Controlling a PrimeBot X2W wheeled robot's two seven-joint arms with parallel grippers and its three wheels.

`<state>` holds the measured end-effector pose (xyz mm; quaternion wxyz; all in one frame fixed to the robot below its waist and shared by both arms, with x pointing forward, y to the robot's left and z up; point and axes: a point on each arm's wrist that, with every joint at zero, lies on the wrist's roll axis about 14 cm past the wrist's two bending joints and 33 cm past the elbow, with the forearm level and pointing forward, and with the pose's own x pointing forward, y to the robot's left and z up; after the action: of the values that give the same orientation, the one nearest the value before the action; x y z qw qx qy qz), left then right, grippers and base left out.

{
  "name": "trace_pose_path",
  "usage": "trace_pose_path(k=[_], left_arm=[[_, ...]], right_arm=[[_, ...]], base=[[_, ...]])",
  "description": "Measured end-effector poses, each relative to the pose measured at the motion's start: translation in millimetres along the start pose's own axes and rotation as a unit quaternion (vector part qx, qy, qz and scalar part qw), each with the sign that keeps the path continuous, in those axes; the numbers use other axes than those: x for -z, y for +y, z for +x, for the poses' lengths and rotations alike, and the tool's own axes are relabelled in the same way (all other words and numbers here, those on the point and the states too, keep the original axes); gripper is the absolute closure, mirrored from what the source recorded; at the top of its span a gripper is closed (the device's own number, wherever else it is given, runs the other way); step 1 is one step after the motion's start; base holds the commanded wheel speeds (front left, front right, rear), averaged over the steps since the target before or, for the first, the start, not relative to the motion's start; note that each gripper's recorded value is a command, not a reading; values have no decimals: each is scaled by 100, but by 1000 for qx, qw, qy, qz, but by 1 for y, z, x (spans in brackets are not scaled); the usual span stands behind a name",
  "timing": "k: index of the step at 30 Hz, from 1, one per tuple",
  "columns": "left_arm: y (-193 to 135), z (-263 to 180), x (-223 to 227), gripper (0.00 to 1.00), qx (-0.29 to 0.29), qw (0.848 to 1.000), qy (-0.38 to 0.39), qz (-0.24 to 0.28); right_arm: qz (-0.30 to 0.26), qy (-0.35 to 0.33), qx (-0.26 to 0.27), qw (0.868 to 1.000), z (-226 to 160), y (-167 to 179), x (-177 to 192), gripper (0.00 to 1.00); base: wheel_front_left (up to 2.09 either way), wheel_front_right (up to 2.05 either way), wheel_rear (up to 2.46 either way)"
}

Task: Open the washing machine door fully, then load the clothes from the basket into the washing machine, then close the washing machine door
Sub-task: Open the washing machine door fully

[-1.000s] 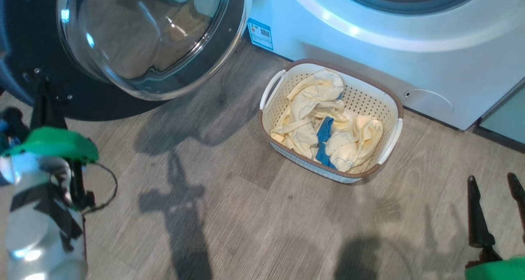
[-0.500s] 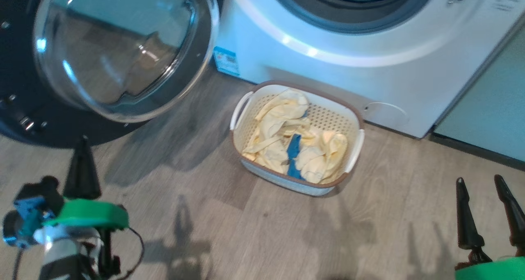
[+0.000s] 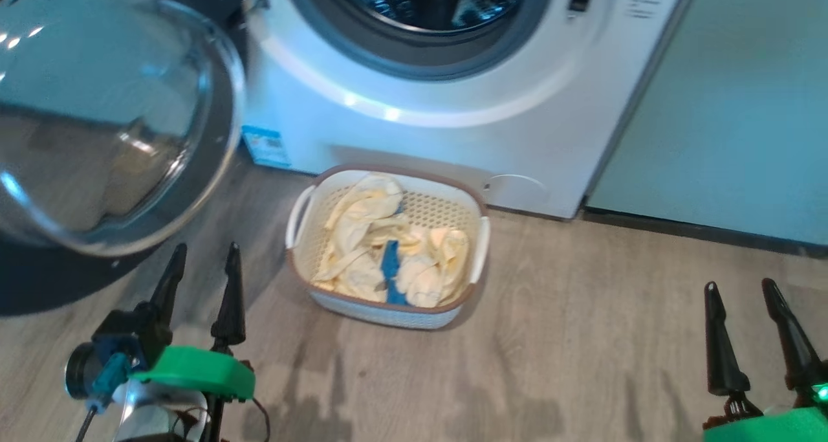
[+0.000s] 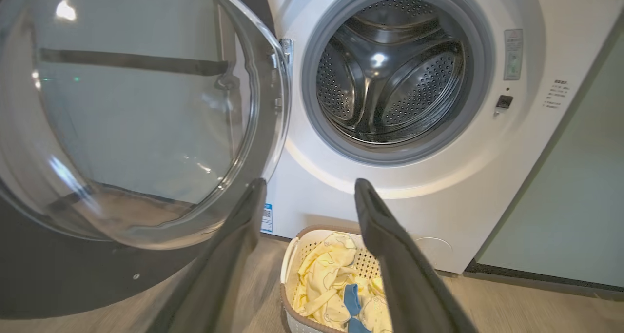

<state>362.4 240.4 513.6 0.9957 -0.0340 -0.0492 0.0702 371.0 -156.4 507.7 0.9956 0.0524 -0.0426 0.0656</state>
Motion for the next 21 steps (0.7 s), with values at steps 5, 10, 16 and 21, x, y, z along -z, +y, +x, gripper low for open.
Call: trace_pose_path(k=[5, 10, 16, 21], left_arm=[[-29, 7, 3, 0, 40, 999, 7, -11], [-54, 15, 2, 0, 74, 997, 8, -17], [-67, 10, 11, 0, 93, 995, 25, -16], [-70, 8, 13, 0, 96, 995, 31, -14]], right_arm=[[-6, -13, 31, 999, -17, -17, -11, 0], [-10, -9, 61, 998, -42, -31, -13, 0], [-14, -22, 85, 996, -58, -42, -22, 0], [-14, -24, 92, 995, -64, -45, -23, 0]], base=[[0, 0, 0], [0, 0, 0], [0, 0, 0], [0, 0, 0]])
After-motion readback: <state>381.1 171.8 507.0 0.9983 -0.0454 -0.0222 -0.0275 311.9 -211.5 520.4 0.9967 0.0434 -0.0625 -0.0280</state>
